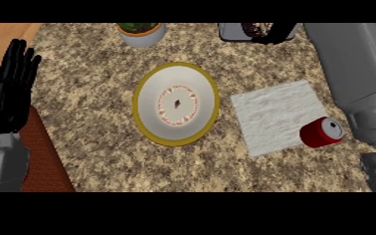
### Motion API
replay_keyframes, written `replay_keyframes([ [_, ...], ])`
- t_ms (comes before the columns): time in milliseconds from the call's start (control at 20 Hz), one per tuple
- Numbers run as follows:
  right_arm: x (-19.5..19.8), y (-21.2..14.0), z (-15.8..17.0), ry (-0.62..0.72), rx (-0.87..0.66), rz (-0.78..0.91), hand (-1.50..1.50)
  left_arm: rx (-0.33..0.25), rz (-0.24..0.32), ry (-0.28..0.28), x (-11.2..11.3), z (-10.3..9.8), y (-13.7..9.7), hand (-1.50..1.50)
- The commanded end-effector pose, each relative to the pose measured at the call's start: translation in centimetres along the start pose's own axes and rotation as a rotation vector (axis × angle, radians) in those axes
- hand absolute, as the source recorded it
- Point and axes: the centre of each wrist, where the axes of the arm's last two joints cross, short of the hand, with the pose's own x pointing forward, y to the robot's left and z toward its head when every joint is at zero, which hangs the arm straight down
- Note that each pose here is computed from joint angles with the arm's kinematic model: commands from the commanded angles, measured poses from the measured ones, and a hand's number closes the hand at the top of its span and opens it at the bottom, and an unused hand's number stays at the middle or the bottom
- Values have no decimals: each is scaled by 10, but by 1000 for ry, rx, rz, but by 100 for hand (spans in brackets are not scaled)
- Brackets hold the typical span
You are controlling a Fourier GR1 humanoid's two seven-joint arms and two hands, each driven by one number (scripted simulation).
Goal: Pick the cupcake from the placemat and place it in the bowl
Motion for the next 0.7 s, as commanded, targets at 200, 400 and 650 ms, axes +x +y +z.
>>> replay_keyframes([
  [200, 25, 86, -29, 9, 132, -54, 150, -14, -4, -1, 2, 3, -1, 0],
  [400, 42, 133, -35, 41, 114, -20, 150, -27, 8, -11, 0, 11, -1, 0],
  [650, 41, 179, -45, 124, 124, 128, 150, -31, 30, -23, -2, -8, -3, 0],
])
